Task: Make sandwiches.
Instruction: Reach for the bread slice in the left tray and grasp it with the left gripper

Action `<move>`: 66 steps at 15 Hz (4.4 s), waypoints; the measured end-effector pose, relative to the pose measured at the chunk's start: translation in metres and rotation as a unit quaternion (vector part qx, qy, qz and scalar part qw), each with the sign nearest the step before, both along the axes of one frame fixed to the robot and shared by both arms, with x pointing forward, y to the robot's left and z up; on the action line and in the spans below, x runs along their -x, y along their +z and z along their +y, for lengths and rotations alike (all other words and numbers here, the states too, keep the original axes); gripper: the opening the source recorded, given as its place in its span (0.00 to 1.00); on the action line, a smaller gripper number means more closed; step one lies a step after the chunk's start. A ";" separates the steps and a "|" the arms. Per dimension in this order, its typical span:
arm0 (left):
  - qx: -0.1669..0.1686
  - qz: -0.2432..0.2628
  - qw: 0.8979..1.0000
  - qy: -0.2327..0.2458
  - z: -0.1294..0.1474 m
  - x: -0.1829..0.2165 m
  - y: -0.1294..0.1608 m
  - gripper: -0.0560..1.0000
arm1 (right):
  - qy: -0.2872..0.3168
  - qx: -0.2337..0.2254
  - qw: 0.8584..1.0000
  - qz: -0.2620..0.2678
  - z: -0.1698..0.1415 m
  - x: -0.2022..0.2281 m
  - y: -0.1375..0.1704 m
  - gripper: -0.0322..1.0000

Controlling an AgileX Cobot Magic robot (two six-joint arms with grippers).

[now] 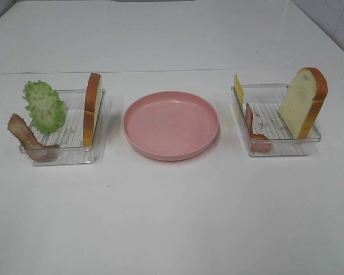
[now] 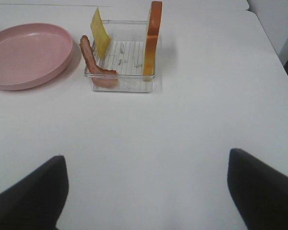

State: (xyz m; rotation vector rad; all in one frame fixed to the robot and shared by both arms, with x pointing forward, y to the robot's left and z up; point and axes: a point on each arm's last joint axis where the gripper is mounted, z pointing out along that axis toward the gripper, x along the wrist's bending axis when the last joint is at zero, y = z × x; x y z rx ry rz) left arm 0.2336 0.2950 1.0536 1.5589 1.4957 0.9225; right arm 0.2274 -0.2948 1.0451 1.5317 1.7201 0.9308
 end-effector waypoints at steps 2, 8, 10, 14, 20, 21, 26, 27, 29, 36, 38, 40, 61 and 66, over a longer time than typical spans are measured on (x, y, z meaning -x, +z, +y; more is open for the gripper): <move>0.000 0.000 1.000 0.000 0.000 0.000 0.000 0.67 | 0.000 0.000 1.000 0.000 0.000 0.000 0.000 0.85; 0.000 0.000 1.000 0.000 0.000 0.000 0.000 0.67 | 0.000 0.000 1.000 0.000 0.000 0.000 0.000 0.85; 0.000 0.000 1.000 0.000 0.000 0.000 0.000 0.67 | 0.000 0.000 1.000 0.000 0.000 0.000 0.000 0.85; 0.000 0.000 1.000 0.000 0.000 0.000 0.000 0.67 | 0.000 0.000 1.000 0.000 0.000 0.000 0.000 0.85; 0.037 -0.067 0.997 0.000 -0.002 -0.011 0.019 0.67 | 0.000 0.000 1.000 0.000 0.000 0.000 0.000 0.85; 0.040 -0.092 0.995 0.003 -0.002 -0.019 0.026 0.67 | 0.000 0.000 1.000 0.000 0.000 0.000 0.000 0.85; 0.092 -0.050 0.994 0.018 -0.001 -0.100 0.039 0.67 | 0.000 0.000 1.000 0.000 0.000 0.000 0.000 0.85; 0.103 -0.018 0.994 0.021 -0.002 -0.118 0.039 0.67 | 0.000 0.000 1.000 0.000 0.000 0.000 0.000 0.85; 0.110 0.021 0.993 0.024 -0.002 -0.147 0.043 0.67 | 0.000 0.000 1.000 0.000 0.000 0.000 0.000 0.85; 0.183 0.275 0.944 -0.011 -0.017 -0.305 0.047 0.67 | 0.000 0.000 1.000 0.000 0.000 0.000 0.000 0.85; 0.187 0.323 0.927 -0.027 -0.029 -0.326 0.043 0.67 | 0.000 0.000 1.000 0.000 0.000 0.000 0.000 0.85; 0.172 0.354 0.918 -0.049 -0.054 -0.353 0.042 0.67 | 0.000 0.000 1.000 0.000 0.000 0.000 0.000 0.85; 0.008 0.425 0.905 -0.036 -0.167 -0.460 -0.075 0.67 | 0.000 0.000 1.000 0.000 0.000 0.000 0.000 0.85; 0.004 0.435 0.900 -0.034 -0.167 -0.462 -0.087 0.49 | 0.000 0.000 1.000 0.000 0.000 0.000 0.000 0.85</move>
